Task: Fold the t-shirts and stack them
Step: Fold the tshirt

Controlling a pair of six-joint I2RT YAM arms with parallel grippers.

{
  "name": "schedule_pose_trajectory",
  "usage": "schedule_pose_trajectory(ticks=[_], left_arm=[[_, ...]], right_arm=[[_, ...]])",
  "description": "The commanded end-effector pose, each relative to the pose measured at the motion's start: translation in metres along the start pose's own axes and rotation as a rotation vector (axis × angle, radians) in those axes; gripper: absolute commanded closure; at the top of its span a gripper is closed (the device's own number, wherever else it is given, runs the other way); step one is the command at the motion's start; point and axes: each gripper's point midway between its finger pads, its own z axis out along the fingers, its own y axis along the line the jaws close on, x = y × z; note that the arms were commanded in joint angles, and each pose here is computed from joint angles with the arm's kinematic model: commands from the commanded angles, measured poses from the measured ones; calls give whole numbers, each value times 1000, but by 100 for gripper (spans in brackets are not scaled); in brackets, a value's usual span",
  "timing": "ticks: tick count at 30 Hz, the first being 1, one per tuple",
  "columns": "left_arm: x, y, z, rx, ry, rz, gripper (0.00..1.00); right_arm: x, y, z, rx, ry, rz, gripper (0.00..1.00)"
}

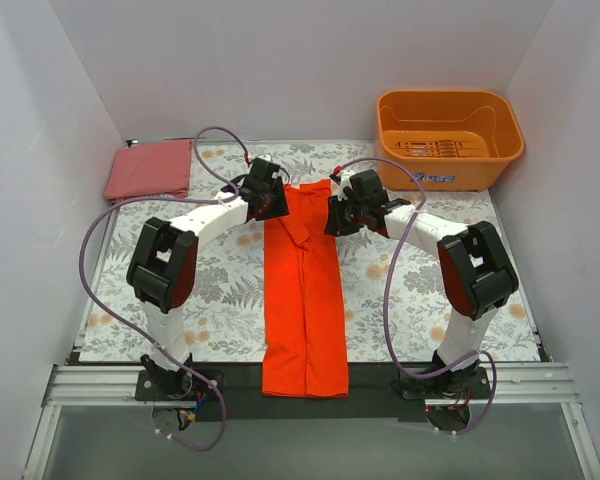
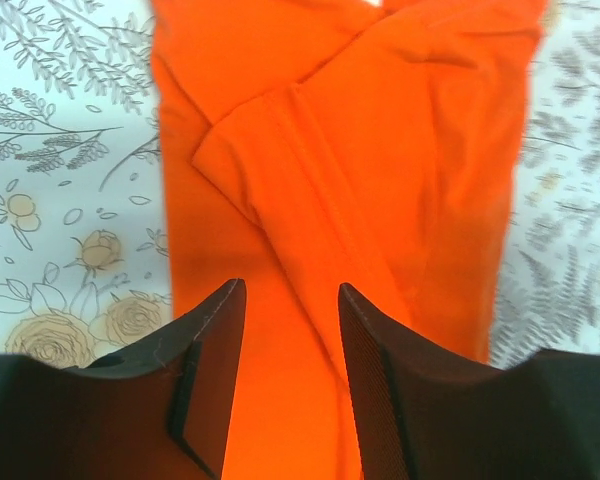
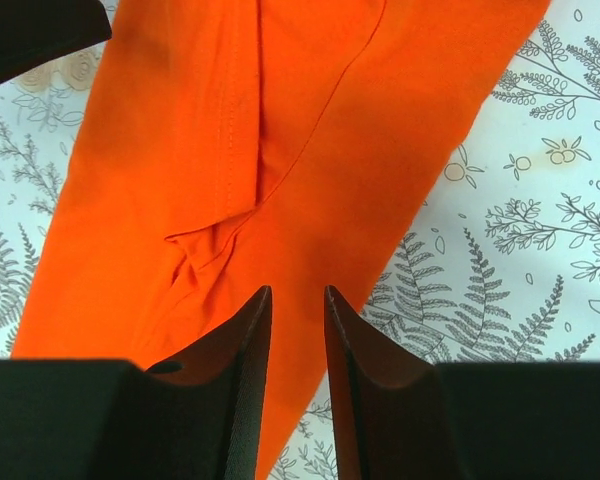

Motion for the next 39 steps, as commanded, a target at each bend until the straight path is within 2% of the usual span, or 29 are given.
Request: schedule_pose_trajectory(ticks=[1,10,17,18,19,23,27,28,33,34,38,39], left_arm=[[2,20,16,-91,-6,-4,60],[10,24,51,-129,26,9,66],[7,34,85,-170,43,33,66],[11,42,95,-187,59,36,66],[-3,38,99,-175,35,27,66],[-20,40,122,-174,29,35,65],[-45,35,133,-160,-15,49,60],[-51,32,131,-155,-26,48,57],[-75,16,95,-106,-68,24,50],[-80,14,84,-95,-76,16,48],[-81,7,31,-53,-78,-25,35],[-84,5,3,-34,-97,-53,35]], right_arm=[[-13,-3,8,16,-11,-52,66],[-7,-10,43,5,37,-69,69],[-9,-38,76,93,51,-106,70],[-20,-41,79,104,30,-114,70],[-23,-46,81,121,26,-117,70],[-42,-63,93,141,-4,-107,69],[-70,-70,91,144,-46,-111,67],[-87,-65,87,134,-75,-118,66],[-108,-47,56,101,-99,-126,59],[-107,-42,49,95,-91,-116,56],[-89,-22,2,82,-60,-61,55],[-78,-19,-5,83,-39,-43,55]])
